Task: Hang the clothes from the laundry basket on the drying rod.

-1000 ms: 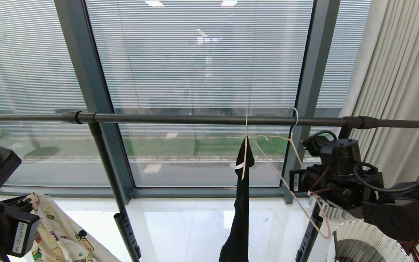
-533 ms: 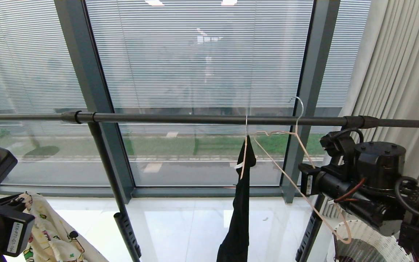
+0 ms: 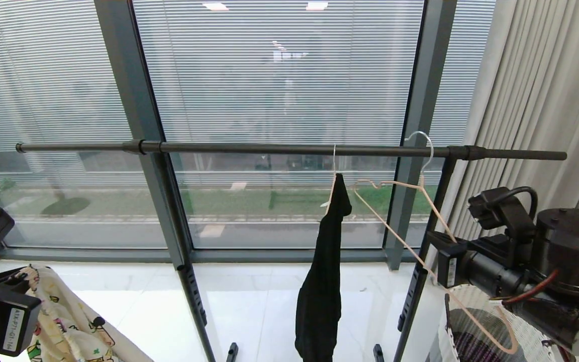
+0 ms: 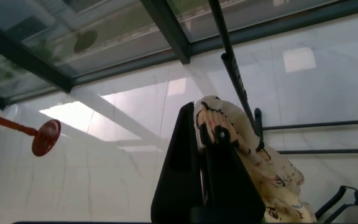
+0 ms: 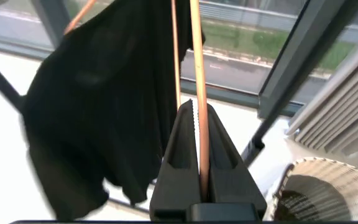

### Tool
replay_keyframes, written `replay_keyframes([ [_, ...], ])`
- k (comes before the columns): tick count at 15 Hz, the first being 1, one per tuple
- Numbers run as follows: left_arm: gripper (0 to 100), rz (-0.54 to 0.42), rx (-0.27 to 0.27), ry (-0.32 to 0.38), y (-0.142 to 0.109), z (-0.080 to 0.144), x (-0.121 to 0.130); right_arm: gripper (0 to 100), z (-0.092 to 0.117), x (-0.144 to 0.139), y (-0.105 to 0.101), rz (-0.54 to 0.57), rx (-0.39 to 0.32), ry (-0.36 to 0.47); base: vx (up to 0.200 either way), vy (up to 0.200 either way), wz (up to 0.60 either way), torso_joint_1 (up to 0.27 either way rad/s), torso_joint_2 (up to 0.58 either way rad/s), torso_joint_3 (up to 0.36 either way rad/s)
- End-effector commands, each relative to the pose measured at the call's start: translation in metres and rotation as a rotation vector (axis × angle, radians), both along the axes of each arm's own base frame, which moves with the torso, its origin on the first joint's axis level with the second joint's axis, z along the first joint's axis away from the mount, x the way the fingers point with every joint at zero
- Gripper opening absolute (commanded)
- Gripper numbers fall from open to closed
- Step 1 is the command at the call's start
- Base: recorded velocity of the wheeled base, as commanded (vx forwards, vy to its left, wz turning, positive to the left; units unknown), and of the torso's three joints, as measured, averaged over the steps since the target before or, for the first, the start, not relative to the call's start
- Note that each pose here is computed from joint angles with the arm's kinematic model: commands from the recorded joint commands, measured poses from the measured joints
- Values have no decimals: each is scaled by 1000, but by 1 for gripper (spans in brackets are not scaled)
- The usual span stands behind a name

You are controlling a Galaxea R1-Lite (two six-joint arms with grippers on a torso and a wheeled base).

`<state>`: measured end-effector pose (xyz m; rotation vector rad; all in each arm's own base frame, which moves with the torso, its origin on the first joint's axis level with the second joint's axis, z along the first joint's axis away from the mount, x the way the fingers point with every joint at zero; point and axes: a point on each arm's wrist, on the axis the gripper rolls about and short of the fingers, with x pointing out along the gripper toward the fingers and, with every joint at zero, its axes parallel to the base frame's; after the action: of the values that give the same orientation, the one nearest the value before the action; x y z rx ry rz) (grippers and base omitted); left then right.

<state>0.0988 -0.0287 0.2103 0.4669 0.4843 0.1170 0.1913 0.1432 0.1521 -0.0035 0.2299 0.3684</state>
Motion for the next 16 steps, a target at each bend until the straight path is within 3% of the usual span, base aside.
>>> replay_keyframes([
  [1,0,-2,2,2,0,0,0,0,11,-30,-7,71,33,-43,-200,0,0,2,7,-2],
  [4,0,-87,-40,-62,-10,5,2,0,13,-62,0,220,56,-53,-133,0,0,2,2,3],
  [5,0,-137,-70,-101,-20,6,11,0,12,-77,5,318,64,-49,0,0,0,0,0,0],
  [7,0,-150,-95,-143,-36,4,36,0,14,-97,14,446,76,-50,0,0,0,0,0,0],
  [12,0,-192,-95,-130,-67,-11,73,0,17,-130,28,644,95,-54,0,0,0,0,0,0],
  [16,0,-240,-90,-110,-86,-12,84,0,18,-136,29,679,104,-52,0,0,0,0,0,0],
])
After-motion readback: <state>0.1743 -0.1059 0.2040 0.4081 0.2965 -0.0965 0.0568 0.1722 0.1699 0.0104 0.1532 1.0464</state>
